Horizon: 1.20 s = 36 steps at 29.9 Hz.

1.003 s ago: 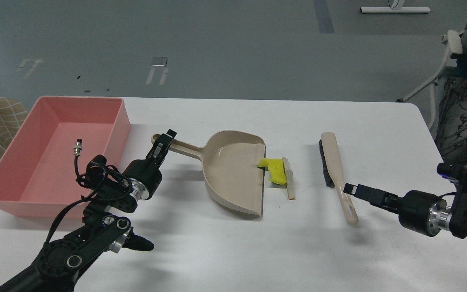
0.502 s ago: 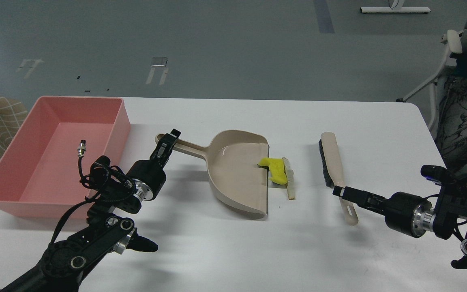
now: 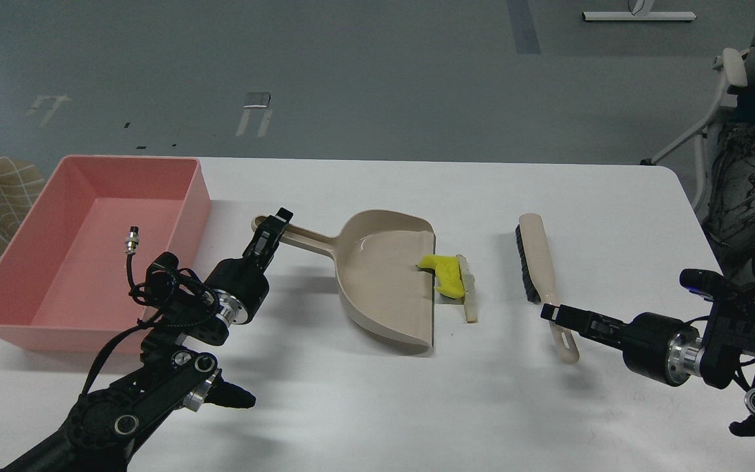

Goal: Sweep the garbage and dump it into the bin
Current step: 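Reach the right gripper to the wooden brush handle and grasp it, then sweep the yellow sponge and stick into the dustpan with the brush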

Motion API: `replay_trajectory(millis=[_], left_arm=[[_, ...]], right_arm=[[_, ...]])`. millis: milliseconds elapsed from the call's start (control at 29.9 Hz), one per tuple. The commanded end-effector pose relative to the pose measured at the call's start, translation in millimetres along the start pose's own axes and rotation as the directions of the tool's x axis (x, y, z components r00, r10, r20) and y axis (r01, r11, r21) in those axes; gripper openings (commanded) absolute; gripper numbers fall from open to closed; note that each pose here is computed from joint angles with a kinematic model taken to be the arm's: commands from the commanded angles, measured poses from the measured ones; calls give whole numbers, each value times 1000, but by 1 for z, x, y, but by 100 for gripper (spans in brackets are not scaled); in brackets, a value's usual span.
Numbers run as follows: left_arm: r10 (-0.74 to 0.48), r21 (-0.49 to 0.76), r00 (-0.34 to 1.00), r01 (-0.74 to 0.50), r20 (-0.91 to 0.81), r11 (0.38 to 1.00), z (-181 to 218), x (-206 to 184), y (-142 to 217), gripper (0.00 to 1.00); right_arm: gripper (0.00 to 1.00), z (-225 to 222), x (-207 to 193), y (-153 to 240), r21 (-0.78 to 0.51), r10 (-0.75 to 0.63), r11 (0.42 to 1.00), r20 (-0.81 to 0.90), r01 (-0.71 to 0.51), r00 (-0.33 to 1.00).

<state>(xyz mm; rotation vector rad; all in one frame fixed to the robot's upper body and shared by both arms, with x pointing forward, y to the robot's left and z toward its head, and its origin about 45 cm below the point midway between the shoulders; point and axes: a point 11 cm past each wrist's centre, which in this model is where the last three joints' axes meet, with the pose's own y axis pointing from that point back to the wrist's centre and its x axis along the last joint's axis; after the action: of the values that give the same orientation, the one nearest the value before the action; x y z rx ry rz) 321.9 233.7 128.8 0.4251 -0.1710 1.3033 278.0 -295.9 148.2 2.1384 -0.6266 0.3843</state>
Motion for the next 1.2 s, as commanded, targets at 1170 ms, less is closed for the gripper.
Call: replay_trajectory(millis=[1170], left_arm=[[-2, -3, 1000, 2, 1, 1000, 1, -1, 0, 0]], right_arm=[[45, -8, -6, -6, 15, -18, 1000, 3, 18, 1000]])
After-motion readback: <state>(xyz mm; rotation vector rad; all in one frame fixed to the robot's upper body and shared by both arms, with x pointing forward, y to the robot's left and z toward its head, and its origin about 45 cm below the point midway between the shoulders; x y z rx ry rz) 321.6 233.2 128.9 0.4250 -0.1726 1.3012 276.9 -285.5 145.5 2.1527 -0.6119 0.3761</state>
